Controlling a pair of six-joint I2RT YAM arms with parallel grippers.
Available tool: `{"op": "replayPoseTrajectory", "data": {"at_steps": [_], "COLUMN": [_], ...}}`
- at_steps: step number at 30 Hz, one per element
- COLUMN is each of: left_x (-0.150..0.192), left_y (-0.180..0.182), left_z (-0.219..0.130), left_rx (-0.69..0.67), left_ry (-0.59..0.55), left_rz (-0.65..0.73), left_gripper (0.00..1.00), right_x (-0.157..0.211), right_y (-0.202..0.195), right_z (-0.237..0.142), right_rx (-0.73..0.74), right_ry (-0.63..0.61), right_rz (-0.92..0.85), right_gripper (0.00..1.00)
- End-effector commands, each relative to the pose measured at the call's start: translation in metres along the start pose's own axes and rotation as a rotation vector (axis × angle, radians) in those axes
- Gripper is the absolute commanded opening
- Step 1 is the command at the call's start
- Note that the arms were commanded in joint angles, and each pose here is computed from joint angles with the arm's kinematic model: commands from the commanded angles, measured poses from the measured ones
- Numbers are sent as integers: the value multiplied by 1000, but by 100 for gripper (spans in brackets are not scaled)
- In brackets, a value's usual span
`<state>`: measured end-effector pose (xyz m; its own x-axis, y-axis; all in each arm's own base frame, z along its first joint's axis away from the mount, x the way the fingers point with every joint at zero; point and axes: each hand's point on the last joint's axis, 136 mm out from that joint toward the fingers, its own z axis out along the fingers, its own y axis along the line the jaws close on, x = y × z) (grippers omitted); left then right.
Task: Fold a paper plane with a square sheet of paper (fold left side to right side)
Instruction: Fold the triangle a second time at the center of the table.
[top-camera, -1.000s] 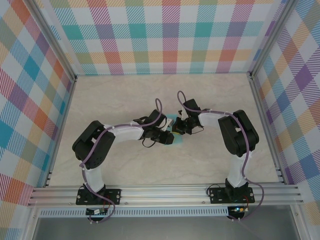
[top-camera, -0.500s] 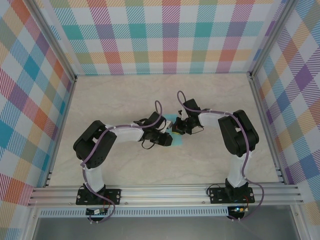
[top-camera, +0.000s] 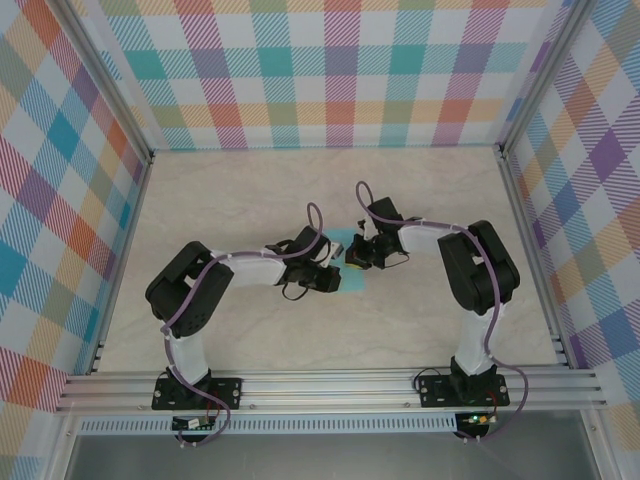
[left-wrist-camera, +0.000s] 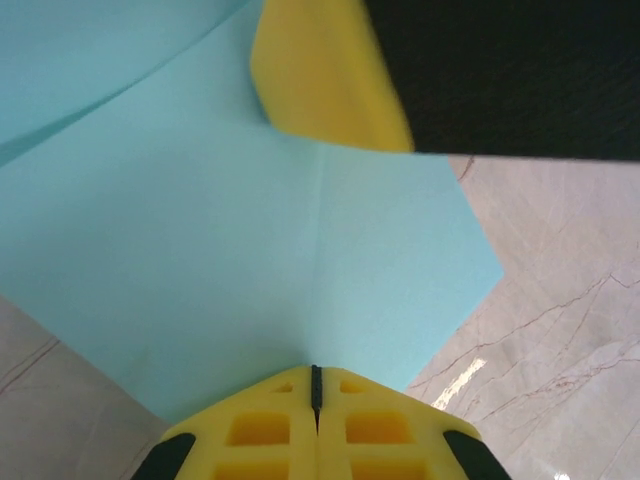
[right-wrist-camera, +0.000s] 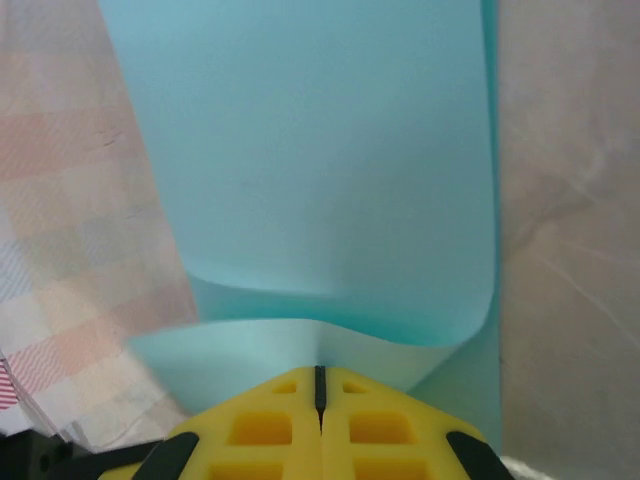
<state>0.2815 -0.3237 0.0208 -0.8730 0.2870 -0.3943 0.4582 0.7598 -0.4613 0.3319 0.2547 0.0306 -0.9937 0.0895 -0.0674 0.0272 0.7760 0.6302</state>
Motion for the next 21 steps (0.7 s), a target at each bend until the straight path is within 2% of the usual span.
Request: {"op": "replayPoseTrajectory", "data": {"at_steps": [1,10,21], "left_x": [30,35,35], "left_y": [16,18,19], "left_z": [6,5,5], "left_rx": [-37,-44,-49], "left_ry": [82,84,84], "left_rz": [-43,-44,-43], "left_gripper": [1,0,0], "right_x": [6,36,32], "right_y": [12,19,21], "right_z": [-22,3,21], "right_rx": [-27,-57,-63], "right_ry": [-20,73,106], "right_rz": [-59,-71,-71], "right_gripper": [0,0,0]}}
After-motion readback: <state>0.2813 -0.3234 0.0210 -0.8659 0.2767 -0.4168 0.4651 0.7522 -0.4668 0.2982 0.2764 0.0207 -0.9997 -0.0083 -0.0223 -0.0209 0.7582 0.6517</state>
